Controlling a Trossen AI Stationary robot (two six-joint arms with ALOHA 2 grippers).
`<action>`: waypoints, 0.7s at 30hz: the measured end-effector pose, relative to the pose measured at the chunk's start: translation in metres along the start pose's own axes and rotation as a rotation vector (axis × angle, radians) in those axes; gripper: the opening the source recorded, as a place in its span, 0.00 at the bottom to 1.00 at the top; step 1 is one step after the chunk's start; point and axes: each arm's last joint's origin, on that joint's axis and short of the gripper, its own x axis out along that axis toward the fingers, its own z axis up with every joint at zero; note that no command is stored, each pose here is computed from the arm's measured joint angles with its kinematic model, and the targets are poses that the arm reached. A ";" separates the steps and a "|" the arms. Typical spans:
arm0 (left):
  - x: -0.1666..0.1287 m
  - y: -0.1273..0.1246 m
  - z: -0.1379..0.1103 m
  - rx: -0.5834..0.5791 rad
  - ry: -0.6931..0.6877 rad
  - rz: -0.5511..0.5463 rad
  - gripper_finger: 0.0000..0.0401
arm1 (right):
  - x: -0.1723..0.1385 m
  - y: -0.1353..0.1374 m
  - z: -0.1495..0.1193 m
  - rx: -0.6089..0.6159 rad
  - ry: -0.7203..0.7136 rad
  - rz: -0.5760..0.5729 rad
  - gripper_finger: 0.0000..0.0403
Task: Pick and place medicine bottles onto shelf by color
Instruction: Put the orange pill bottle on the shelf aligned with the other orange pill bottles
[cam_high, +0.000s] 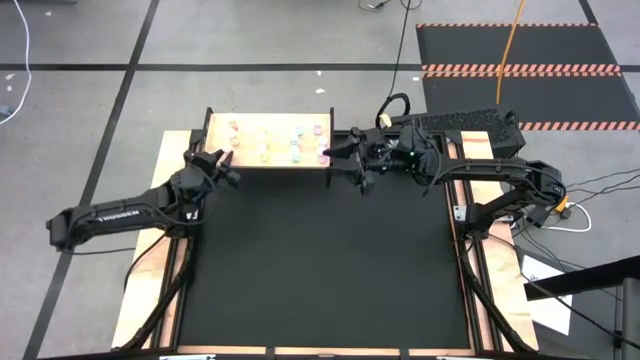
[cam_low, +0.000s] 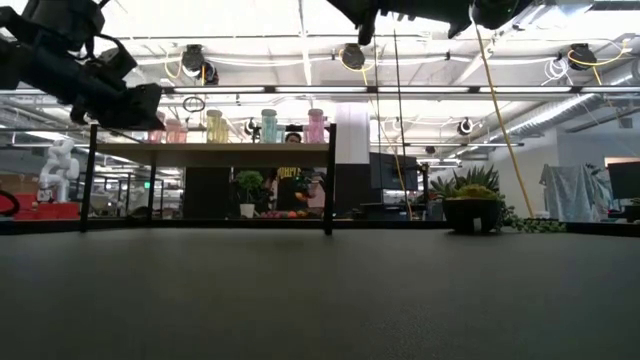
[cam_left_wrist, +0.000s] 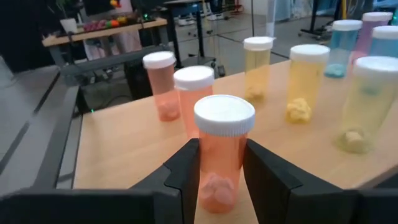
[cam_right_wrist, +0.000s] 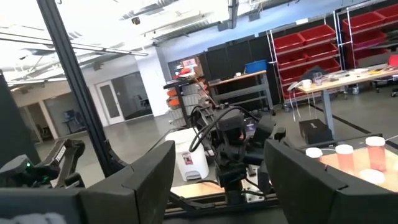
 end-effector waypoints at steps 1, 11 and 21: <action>0.001 0.001 -0.001 -0.011 0.004 0.001 0.29 | 0.000 0.000 0.000 0.000 -0.001 -0.001 0.60; 0.002 0.001 -0.002 -0.092 -0.002 -0.009 0.29 | 0.000 0.000 0.000 -0.001 -0.002 0.000 0.60; 0.002 0.001 0.000 -0.117 -0.017 -0.006 0.55 | 0.000 -0.001 -0.002 0.037 0.016 -0.006 0.60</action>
